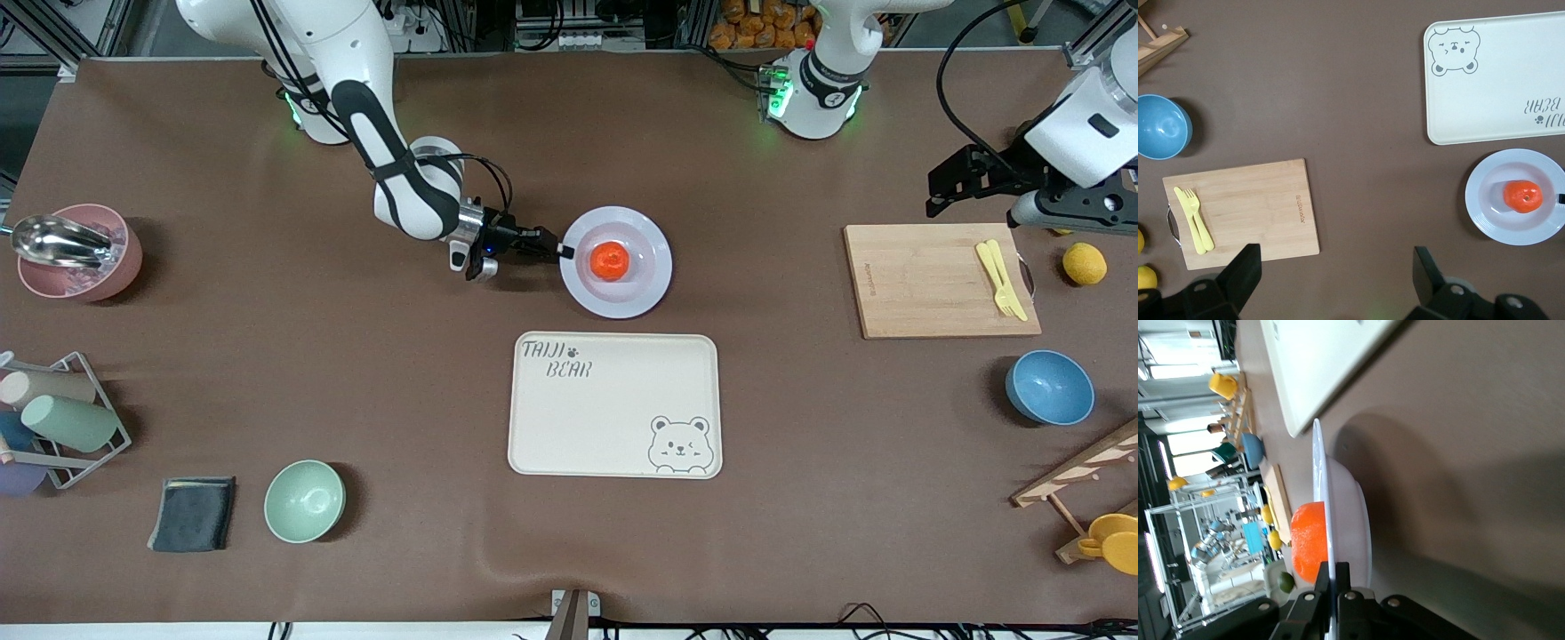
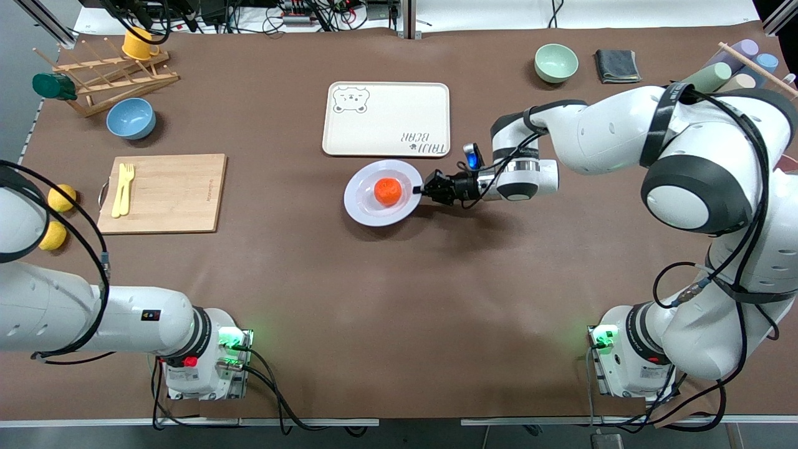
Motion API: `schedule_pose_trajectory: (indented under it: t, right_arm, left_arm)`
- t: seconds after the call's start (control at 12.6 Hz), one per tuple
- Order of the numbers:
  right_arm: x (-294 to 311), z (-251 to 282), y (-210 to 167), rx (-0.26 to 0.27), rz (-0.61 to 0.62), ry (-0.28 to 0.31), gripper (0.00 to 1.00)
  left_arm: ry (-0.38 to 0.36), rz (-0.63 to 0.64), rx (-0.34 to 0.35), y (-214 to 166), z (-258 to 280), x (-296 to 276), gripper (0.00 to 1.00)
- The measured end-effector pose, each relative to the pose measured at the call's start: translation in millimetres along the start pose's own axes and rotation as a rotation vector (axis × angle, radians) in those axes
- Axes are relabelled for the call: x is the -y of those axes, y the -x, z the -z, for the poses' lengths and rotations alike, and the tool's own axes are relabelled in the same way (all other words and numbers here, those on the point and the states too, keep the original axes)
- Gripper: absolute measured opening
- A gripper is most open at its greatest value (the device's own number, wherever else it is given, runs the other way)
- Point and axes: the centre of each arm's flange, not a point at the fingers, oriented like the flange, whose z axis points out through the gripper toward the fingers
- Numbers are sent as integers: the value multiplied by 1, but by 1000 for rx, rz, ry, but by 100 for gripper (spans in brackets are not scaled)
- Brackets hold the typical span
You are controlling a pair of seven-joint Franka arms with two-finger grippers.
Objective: Place orange and plate with both arms
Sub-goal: 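Grasp the rim of the white plate with the right gripper, then slide the plate with the orange onto the bear tray with the right gripper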
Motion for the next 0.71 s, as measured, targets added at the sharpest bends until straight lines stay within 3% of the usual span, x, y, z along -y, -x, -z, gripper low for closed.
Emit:
schedule_pose_trajectory:
  t: [0.4,0.71]
  right_arm:
    - [48,4,-13,-65,-58,-95,5]
    - [94,9,-63,-146,-73,-185,5]
  left_arm:
    - [1,5,0,-5,-5,1,100]
    - [1,-5,-4,-6,-6,-5,100]
